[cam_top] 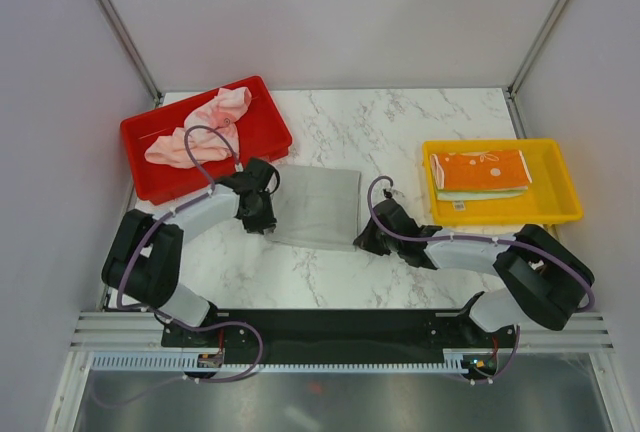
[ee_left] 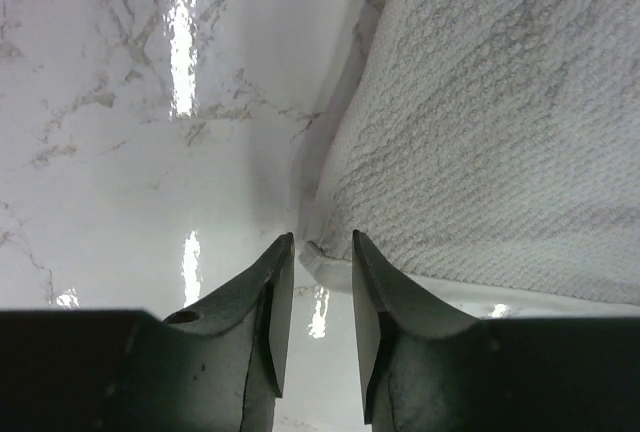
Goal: Fold and stack the towels
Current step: Fold the towel
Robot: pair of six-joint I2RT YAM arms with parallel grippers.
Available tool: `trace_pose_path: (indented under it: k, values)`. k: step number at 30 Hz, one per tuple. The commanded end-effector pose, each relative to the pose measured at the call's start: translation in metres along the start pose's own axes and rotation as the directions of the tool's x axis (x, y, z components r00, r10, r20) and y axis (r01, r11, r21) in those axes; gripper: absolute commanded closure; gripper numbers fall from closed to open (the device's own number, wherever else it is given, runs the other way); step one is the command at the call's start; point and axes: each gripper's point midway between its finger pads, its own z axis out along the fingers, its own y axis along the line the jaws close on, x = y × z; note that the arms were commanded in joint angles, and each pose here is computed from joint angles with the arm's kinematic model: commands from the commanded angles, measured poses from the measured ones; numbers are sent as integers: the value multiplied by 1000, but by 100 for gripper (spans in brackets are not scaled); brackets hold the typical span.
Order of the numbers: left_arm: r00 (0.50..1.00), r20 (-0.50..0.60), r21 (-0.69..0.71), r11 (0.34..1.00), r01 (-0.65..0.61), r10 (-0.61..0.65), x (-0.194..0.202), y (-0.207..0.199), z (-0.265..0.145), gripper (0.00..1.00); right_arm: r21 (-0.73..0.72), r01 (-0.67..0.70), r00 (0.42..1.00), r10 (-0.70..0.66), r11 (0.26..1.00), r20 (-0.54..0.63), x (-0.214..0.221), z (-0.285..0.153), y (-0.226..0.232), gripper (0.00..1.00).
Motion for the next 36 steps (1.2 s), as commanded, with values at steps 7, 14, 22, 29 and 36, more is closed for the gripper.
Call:
trace_pose_path:
  k: [7, 14, 22, 29, 36]
  values:
    - [1000, -25, 262, 965, 16, -10, 12, -41, -32, 58, 77, 72, 994, -78, 994, 79, -26, -18, 0, 67]
    - [995, -103, 290, 957, 27, 3, 47, -54, -13, 59, -1, 114, 992, -114, 993, 54, -32, -22, 29, 59]
    - [998, -70, 448, 894, 23, 10, 41, -87, -48, 60, 115, 126, 992, -128, 985, 6, -9, 0, -16, 69]
    - [997, 56, 390, 920, 22, -47, -6, -75, -82, 58, 123, 149, 985, -158, 981, 69, -25, -29, -16, 100]
    - [994, 71, 203, 977, 64, -80, 0, -31, -51, 53, 42, 187, 982, -188, 981, 25, -27, -42, 12, 82]
